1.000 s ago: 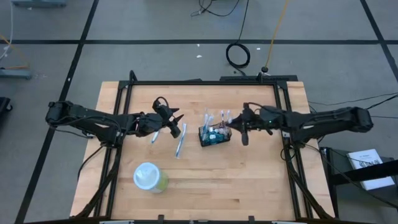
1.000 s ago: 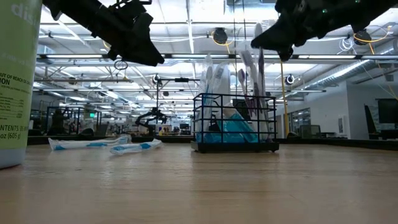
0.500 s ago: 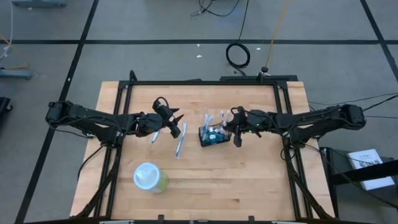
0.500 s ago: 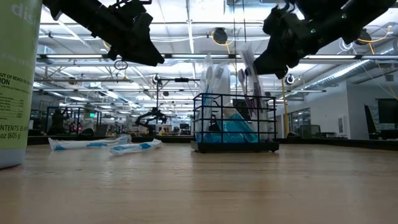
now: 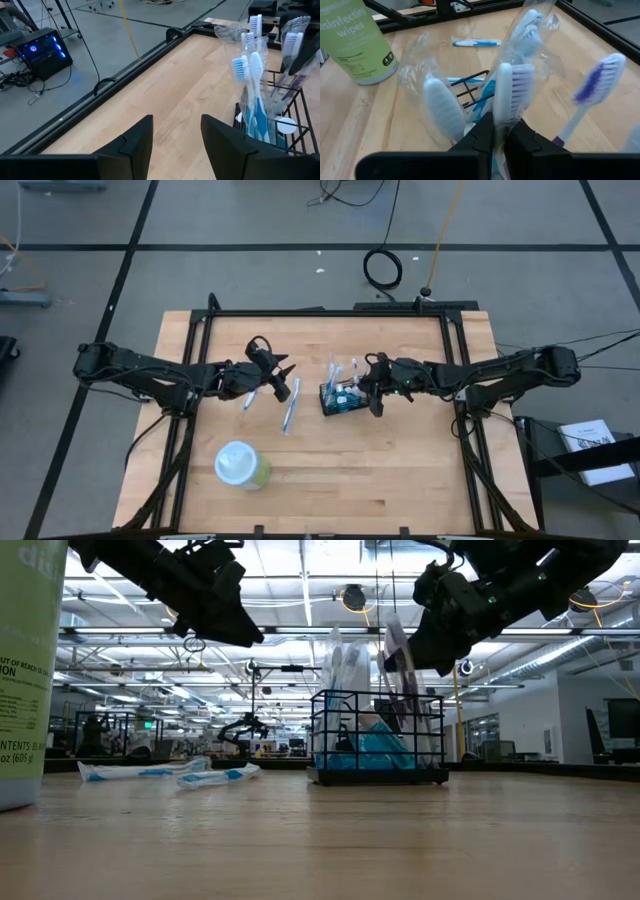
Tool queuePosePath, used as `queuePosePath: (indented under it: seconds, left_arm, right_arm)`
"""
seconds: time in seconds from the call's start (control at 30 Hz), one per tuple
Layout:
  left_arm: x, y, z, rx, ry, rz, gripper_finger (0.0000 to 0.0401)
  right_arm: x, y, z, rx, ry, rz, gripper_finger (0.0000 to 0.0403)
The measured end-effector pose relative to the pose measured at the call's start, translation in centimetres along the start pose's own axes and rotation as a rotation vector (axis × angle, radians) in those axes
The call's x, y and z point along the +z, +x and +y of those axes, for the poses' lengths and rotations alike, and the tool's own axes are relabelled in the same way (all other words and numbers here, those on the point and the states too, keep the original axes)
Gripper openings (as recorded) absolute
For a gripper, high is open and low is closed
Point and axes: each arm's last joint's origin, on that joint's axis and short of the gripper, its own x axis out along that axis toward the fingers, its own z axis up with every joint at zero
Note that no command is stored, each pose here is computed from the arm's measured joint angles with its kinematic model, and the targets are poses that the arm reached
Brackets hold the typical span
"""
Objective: Pick & Place toothbrushing station
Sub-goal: Put the purple toothbrush into the black mesh organizer, then put the blue toothbrush into the black mesh organizer
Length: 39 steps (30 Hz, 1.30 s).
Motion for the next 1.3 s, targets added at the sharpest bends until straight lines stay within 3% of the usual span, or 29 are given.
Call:
queuePosePath:
  seconds: [0.27,0.83,1.03,1.3]
  left_arm:
    - [0.0,0.0,0.0,0.001,0.001,0.003,0.0170]
    - [-0.4,0.0,0.1,0.009,-0.012,0.035,0.0170]
    - [-1.8,-0.3,0.7,0.057,-0.062,0.165,0.0170]
    - [-4.5,-1.0,1.8,0.200,-0.165,0.396,0.0170]
  right_arm:
    - [0.0,-0.1,0.0,0.002,0.000,0.001,0.0049]
    - [2.5,-3.6,0.3,0.034,0.035,-0.164,0.0183]
    - [4.0,-6.2,0.4,0.055,0.028,-0.287,0.0196]
    - [5.7,-10.7,0.4,0.055,-0.104,-0.491,0.0193]
